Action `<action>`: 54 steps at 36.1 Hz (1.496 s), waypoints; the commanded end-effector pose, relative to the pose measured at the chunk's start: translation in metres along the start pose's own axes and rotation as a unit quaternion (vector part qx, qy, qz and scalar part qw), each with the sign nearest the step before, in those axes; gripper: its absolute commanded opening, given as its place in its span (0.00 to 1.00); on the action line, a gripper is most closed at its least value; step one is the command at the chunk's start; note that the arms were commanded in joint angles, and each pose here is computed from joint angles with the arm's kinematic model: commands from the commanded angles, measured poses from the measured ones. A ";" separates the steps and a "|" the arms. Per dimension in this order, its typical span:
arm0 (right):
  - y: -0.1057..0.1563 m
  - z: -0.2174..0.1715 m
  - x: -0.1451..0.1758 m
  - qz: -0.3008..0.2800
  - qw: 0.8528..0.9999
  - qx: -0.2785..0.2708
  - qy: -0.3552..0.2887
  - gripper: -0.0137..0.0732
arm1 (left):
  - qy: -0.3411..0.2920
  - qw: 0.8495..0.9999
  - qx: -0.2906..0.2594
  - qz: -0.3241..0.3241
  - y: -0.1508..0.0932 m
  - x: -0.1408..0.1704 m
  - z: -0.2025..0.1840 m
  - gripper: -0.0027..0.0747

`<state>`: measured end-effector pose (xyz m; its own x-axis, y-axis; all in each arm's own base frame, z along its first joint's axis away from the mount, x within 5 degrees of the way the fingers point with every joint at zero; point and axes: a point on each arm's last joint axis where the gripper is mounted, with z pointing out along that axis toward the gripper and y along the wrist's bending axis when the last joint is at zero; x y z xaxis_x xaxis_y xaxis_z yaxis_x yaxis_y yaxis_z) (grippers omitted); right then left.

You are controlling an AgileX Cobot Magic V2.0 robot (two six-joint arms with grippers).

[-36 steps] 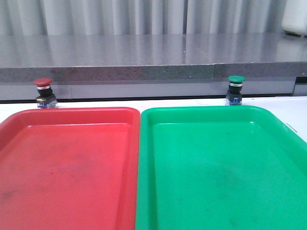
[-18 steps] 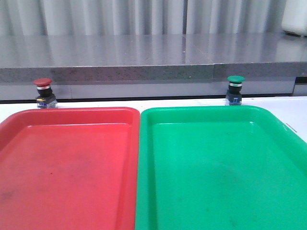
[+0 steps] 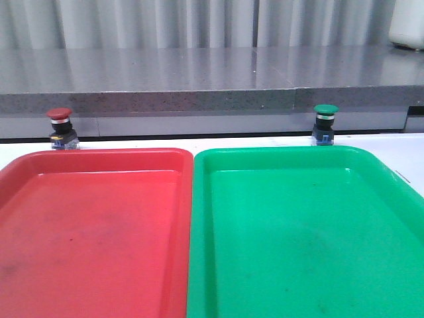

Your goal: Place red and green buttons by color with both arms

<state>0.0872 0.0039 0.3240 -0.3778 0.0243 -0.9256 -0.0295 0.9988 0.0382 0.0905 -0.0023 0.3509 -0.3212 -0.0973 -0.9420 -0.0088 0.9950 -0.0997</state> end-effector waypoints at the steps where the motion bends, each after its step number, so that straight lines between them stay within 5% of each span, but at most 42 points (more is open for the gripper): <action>1: 0.000 -0.002 -0.016 -0.008 0.999 0.004 -0.045 0.16 | -0.036 0.999 0.005 0.006 -0.002 -0.012 -0.002 0.05; 3: 0.000 -0.002 -0.016 -0.008 0.999 0.004 -0.045 0.32 | -0.036 0.999 0.004 0.014 -0.002 -0.012 -0.002 0.18; 7: 0.000 -0.002 -0.016 -0.008 0.999 0.004 -0.045 0.62 | -0.037 0.999 0.004 0.015 -0.001 -0.013 -0.002 0.61; 10: 0.000 -0.002 -0.016 -0.008 0.999 0.004 -0.045 0.66 | -0.041 0.999 0.004 0.015 -0.002 -0.014 0.001 0.75; 19: 0.000 -0.002 -0.016 -0.008 0.999 0.004 -0.045 0.66 | 0.027 1.000 -0.002 0.016 -0.005 -0.044 0.048 0.75; 32: 0.000 -0.002 -0.016 -0.008 0.999 0.004 -0.045 0.66 | 0.142 0.990 -0.013 0.016 -0.009 -0.077 0.179 0.75; 54: 0.000 -0.002 -0.016 -0.008 0.999 0.004 -0.045 0.66 | 0.226 0.974 -0.008 0.015 -0.018 -0.048 0.340 0.75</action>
<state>0.0872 0.0039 0.3240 -0.3777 0.0228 -0.9256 -0.0291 0.9989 0.0365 0.4175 -0.0202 0.2656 -0.7864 -0.0445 -0.6162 -0.0166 0.9986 -0.0509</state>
